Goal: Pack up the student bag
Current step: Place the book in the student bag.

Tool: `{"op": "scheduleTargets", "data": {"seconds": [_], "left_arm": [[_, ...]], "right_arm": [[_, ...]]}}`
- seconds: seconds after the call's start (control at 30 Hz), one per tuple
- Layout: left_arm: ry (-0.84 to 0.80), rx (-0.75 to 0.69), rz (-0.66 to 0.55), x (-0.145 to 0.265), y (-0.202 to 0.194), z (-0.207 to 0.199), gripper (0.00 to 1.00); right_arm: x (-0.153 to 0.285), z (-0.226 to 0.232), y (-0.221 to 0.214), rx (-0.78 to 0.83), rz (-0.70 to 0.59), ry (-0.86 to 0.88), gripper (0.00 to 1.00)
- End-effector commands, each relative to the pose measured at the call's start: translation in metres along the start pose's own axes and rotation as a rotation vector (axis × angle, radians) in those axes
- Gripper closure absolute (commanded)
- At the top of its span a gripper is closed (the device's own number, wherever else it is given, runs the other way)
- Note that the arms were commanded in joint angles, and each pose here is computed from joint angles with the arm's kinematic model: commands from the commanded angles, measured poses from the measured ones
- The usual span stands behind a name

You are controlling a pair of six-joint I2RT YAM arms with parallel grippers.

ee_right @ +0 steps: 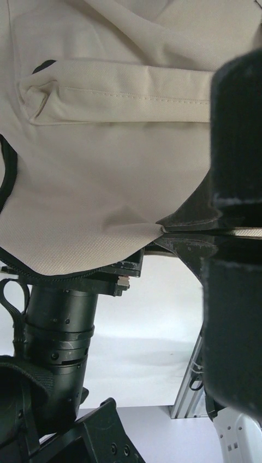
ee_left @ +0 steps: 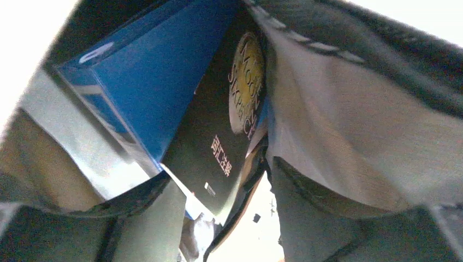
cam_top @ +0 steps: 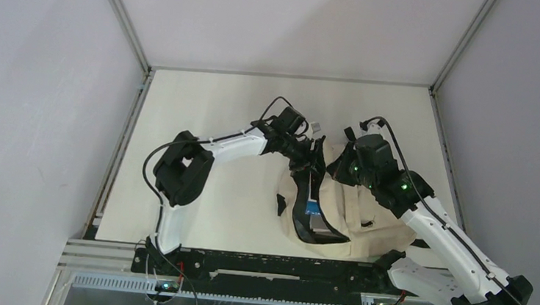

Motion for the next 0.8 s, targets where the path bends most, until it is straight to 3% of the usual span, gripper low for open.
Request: {"op": "scheduleTargets", "data": {"seconds": [0.0,0.13,0.23,0.37,0.6,0.73,0.77], "left_arm": [[0.040,-0.066,-0.038,0.015,0.004,-0.012,0.31],[0.115,-0.098,-0.079,0.031,0.003,-0.009,0.13],[0.168,-0.118,-0.116,0.048,0.003,-0.006,0.08],[0.193,-0.144,-0.163,0.076,0.001,-0.006,0.09],[0.211,-0.105,-0.202,0.113,-0.026,0.024,0.24],[0.211,-0.031,-0.312,0.144,-0.023,0.045,0.25],[0.211,-0.011,-0.347,0.152,-0.020,0.050,0.24]], "right_arm": [[0.016,0.018,0.020,-0.014,-0.082,0.072,1.00],[0.017,0.017,0.020,-0.015,-0.082,0.066,1.00],[0.016,0.016,0.019,-0.012,-0.081,0.059,1.00],[0.014,0.012,0.018,-0.004,-0.076,0.036,1.00],[0.005,0.013,0.014,0.025,-0.056,0.025,1.00],[-0.014,0.024,-0.005,0.078,-0.012,0.002,0.99],[-0.020,0.031,-0.013,0.106,0.001,0.008,0.95]]}}
Point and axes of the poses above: each gripper's point midway between its finger pads, its own x axis back along the fingers, its own z axis along the line the jaws close on, y = z × x, the point moved 2 cm from there along x, back along the fingers
